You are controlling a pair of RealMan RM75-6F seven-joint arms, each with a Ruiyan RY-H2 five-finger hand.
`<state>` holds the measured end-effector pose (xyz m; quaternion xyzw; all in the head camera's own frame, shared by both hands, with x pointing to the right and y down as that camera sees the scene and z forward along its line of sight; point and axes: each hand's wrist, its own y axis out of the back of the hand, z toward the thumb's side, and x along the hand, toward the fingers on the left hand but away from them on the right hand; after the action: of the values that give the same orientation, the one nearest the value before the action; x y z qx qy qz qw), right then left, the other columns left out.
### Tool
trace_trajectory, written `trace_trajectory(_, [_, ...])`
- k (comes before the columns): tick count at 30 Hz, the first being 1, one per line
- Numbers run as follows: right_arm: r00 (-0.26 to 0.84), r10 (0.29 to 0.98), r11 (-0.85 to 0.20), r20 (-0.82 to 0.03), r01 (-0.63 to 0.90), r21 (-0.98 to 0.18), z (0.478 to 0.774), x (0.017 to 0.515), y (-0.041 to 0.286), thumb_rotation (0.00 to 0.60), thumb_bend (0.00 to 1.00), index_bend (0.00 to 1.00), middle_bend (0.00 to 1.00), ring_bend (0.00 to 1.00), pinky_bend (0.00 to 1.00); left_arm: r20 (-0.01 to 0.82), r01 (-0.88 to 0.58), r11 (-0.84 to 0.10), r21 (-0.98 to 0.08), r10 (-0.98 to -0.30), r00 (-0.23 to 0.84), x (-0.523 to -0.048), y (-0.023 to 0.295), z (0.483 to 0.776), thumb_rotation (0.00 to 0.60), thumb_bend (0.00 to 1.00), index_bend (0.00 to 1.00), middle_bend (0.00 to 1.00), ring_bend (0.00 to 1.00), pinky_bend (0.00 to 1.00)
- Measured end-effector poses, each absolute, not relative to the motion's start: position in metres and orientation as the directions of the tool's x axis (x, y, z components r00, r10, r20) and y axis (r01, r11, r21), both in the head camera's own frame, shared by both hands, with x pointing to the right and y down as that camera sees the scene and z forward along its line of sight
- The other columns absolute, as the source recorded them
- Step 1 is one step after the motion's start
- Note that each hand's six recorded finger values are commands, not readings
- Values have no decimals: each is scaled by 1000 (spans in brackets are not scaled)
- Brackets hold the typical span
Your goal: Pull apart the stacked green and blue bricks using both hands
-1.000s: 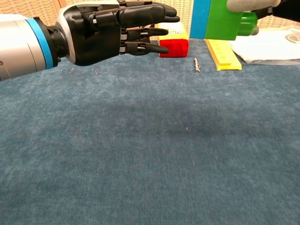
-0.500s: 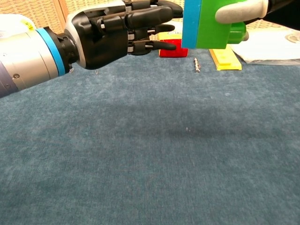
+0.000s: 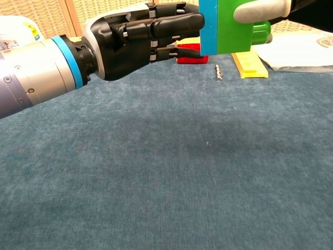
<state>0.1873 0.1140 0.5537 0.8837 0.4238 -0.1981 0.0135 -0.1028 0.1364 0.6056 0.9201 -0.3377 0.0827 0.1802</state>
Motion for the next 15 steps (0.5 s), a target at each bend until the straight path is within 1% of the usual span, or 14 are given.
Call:
trace_trajectory(3, [565,742,-642,-361,754,-139,553,187,114,600,2,730,659,697,690,274,-658,-700,276,-599,752,-102,136,606,530,282,503,158,49,195])
trace_trajectory(7, [570,739,-646,-359,752,-135,551,186,115,600,2,731,659,697,690,269,-668,-691,276,-612,744,-100,135,606,525,310,533,158,49,195])
trace_trajectory(15, [580,737,-650,-348,749,-127,548,182,115,600,2,734,659,697,691,264,-675,-686,271,-621,738,-95,136,605,533,327,541,157,50,195])
